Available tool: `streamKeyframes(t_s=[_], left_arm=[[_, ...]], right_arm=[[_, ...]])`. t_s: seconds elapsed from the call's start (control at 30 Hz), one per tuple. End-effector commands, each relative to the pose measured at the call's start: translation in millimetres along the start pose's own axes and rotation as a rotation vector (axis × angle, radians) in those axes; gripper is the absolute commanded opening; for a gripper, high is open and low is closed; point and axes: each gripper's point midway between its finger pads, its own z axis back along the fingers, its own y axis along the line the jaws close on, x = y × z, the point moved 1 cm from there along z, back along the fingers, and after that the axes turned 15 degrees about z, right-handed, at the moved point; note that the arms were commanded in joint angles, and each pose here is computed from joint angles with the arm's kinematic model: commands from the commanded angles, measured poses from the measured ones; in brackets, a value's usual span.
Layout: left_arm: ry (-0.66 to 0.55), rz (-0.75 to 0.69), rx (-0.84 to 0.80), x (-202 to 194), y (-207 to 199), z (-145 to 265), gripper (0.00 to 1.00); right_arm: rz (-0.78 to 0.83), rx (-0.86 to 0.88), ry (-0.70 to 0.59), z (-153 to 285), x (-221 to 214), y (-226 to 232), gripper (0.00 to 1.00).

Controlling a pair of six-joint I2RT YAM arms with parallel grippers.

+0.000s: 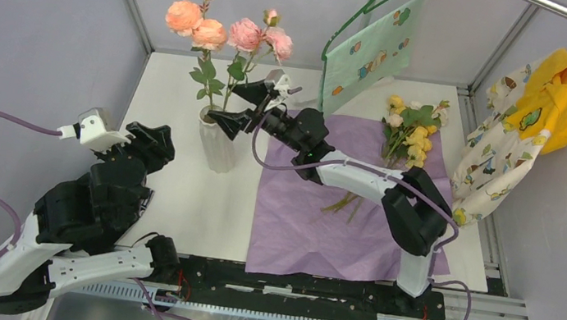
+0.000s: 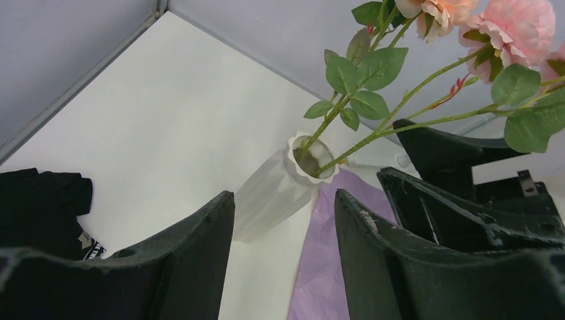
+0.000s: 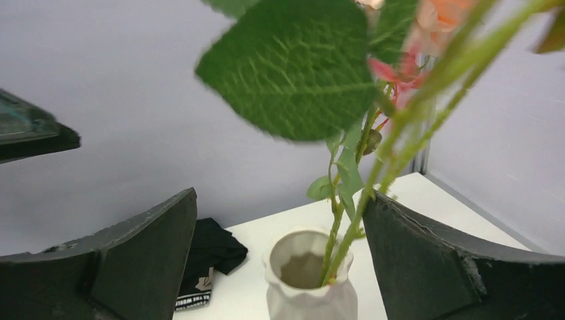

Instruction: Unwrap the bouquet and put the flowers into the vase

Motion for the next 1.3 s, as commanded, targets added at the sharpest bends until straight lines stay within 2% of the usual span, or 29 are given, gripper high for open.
streamKeyframes(t_s=[0.0,0.1,0.23,0.53,0.67,0.87,1.1,1.27], left_arm=[[-0.028,0.05,-0.002,10,-5,0,0.63],[-0.027,0.053,-0.003,10,-5,0,0.63],[-0.026,0.055,-0.005,10,-4,1,0.63],[-0.014,0.052,-0.011,6,-8,0,0.63],[-0.002,0.054,-0.027,4,-14,0,0.63],[0.007,0.052,-0.039,4,-19,0,0.62],[0.014,0.045,-0.049,4,-22,0,0.62],[0.013,0.039,-0.05,3,-23,0,0.62]], right_arm=[[0.044,-0.063,-0.098,22,62,-4,0.98],[0.046,-0.109,-0.065,45,65,-5,0.98],[0.125,-0.2,-0.022,86,75,-11,0.98],[0.313,-0.704,0.529,197,40,-89,0.98],[0.193,-0.986,0.68,265,15,-136,0.98],[0.005,-1.112,0.865,336,-50,-178,0.98],[-0.087,-1.197,0.993,383,-95,-200,0.79],[-0.138,-1.23,1.045,401,-118,-216,0.57]])
